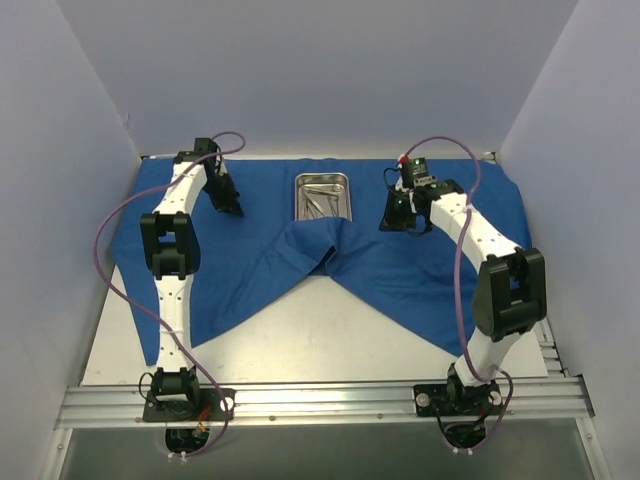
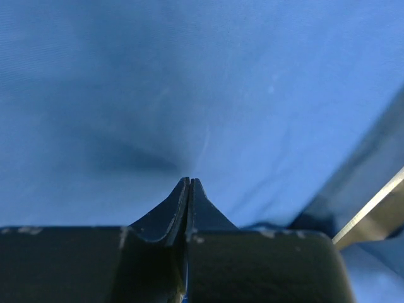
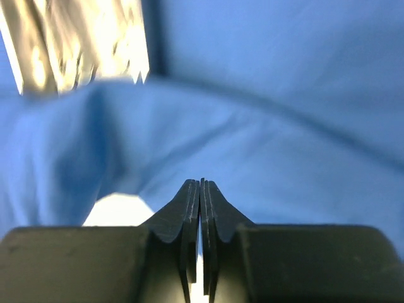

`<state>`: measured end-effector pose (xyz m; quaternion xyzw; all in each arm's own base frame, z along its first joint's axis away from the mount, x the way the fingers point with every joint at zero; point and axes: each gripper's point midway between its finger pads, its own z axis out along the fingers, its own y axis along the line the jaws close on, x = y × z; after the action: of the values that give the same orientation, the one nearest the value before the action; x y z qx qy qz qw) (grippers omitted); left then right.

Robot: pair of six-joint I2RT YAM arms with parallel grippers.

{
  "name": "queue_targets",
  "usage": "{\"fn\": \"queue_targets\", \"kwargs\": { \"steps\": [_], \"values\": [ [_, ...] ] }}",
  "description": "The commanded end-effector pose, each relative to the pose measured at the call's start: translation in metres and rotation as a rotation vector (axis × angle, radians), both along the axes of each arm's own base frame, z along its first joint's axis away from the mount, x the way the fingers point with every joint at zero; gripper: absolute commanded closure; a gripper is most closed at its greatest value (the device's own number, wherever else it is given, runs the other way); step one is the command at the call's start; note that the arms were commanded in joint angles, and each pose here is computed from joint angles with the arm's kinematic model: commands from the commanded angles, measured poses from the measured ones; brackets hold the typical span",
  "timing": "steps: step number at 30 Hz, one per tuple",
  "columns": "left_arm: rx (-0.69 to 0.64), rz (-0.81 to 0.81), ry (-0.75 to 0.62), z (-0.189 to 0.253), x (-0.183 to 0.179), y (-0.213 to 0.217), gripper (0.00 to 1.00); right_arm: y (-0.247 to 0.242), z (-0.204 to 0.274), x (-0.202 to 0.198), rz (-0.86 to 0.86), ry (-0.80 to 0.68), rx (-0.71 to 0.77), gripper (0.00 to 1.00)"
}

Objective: Open and lay out the surgical kit
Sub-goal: Open the surgical kit at the center of the board.

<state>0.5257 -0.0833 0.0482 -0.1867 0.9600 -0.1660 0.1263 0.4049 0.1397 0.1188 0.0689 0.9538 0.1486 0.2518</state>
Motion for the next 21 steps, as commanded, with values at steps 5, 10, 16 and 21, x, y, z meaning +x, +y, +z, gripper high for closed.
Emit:
{"fn": "queue_targets", "kwargs": {
  "steps": [5,10,16,21],
  "values": [
    [-0.105,-0.039,-0.054,-0.006,0.018,-0.037,0.98,0.017,-0.031,-0.080,0.039,0.164,0.026,1.00],
    [-0.099,-0.025,0.003,-0.022,0.009,-0.035,0.98,0.025,-0.056,-0.099,0.029,0.194,0.001,1.00],
    [-0.088,-0.007,0.030,-0.028,0.005,-0.026,0.98,0.023,-0.108,-0.124,-0.011,0.250,-0.101,1.00],
    [-0.086,0.024,0.081,-0.040,0.000,-0.021,0.98,0.011,-0.150,-0.167,-0.052,0.369,-0.214,1.00]
  ]
}}
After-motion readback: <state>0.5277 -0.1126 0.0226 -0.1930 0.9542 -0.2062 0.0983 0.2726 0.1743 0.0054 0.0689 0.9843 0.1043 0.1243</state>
